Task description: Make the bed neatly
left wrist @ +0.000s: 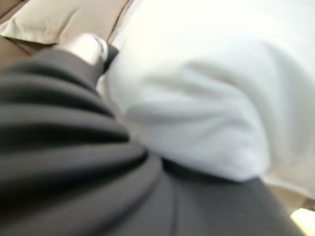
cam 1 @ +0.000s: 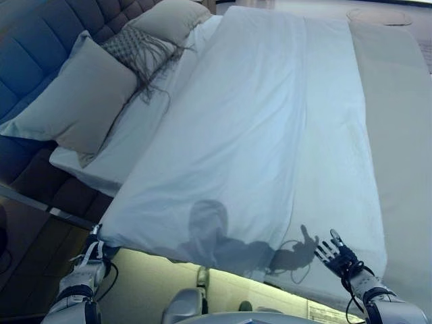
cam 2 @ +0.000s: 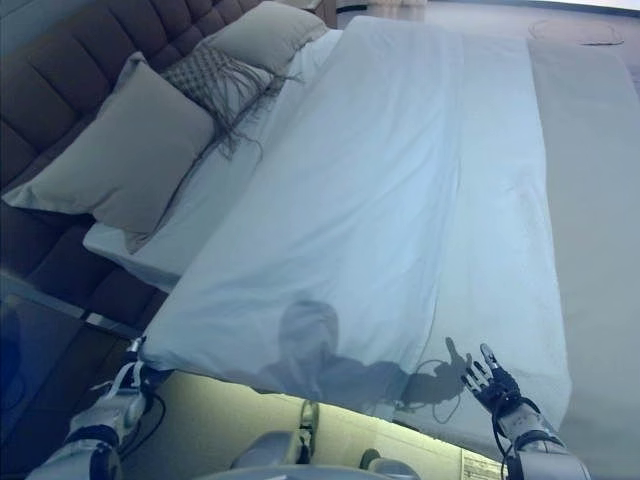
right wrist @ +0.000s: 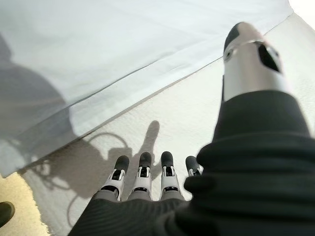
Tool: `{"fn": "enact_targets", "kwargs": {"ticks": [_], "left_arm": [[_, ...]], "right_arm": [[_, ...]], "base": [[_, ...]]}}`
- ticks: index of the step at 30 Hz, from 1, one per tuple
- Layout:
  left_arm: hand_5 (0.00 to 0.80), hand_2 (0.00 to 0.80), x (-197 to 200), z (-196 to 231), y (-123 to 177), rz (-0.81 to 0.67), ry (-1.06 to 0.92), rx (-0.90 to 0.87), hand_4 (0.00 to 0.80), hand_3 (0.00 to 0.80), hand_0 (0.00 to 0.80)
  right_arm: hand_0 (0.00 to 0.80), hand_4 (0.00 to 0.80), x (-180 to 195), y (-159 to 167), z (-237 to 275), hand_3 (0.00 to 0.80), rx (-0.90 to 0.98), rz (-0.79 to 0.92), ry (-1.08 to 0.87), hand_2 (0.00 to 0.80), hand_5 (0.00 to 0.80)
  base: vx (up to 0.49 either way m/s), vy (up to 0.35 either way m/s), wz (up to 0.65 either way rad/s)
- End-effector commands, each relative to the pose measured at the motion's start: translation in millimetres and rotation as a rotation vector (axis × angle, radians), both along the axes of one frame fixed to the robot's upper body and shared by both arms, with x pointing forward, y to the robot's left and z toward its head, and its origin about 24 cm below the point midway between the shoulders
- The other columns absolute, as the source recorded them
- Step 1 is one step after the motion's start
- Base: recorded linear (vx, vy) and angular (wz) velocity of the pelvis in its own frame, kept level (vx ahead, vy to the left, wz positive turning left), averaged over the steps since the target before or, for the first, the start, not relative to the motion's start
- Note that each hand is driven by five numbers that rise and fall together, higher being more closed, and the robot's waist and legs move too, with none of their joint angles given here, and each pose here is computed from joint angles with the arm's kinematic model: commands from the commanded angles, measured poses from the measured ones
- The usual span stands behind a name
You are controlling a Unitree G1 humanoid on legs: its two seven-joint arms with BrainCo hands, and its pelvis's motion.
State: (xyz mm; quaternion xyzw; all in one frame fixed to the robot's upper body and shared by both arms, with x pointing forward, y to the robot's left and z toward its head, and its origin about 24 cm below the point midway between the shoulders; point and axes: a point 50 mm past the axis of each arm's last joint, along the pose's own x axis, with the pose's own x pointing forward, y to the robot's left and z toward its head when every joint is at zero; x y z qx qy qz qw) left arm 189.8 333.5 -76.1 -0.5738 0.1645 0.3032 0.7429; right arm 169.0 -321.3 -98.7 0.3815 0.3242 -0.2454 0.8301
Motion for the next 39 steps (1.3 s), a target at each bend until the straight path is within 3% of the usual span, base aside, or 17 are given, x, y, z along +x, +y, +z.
{"fn": "enact_targets", "kwargs": {"ticks": [1, 8, 18, 26, 27, 28, 34, 39], "left_arm": [[0.8, 0.8, -49, 10, 52, 0.157, 0.104, 0.191, 0.8, 0.8, 0.8], [0.8, 0.8, -69, 9, 63, 0.181, 0.168, 0.187, 0.8, 0.8, 0.8], [0.8, 0.8, -128, 3, 77, 0.284, 0.293, 0.129, 0.8, 0.8, 0.8], [0.8, 0.8, -100, -3, 60, 0.17, 0.251, 0.123, 0.8, 0.8, 0.8], [0.474, 0.474, -96, -5, 56, 0.147, 0.271, 0.124, 0.474, 0.474, 0.474], [0.0, 0.0, -96, -8, 52, 0.12, 0.281, 0.112, 0.0, 0.0, 0.0], [0.0, 0.0, -104, -30, 24, -0.016, 0.394, 0.082, 0.0, 0.0, 0.0], [0.0, 0.0, -145, -51, -1, -0.146, 0.546, -0.001, 0.0, 0.0, 0.0]], "right_arm": [[0.0, 0.0, -31, -31, 4, 0.0, -0.032, -0.119, 0.043, 0.0, 0.0], [0.0, 0.0, -34, -48, 15, 0.0, -0.045, -0.145, 0.036, 0.0, 0.0], [0.0, 0.0, -40, -39, 7, 0.0, -0.006, -0.166, 0.005, 0.0, 0.0], [0.0, 0.0, -35, -33, 5, 0.0, -0.018, -0.165, -0.009, 0.0, 0.0], [0.0, 0.0, -35, -32, 4, 0.0, -0.018, -0.164, -0.011, 0.0, 0.0], [0.0, 0.0, -34, -32, 5, 0.0, -0.016, -0.17, -0.013, 0.0, 0.0], [0.0, 0.0, -38, -24, -2, 0.0, 0.023, -0.182, -0.007, 0.0, 0.0], [0.0, 0.0, -53, -16, -12, 0.0, 0.056, -0.219, 0.031, 0.0, 0.0]], "base": [[-0.148, 0.347, 0.12], [-0.09, 0.344, 0.42], [-0.063, 0.109, 0.17], [-0.039, -0.011, -0.02], [-0.005, -0.033, 0.03], [-0.001, -0.033, 0.05], [0.012, -0.018, 0.09], [0.043, -0.008, 0.03]]}}
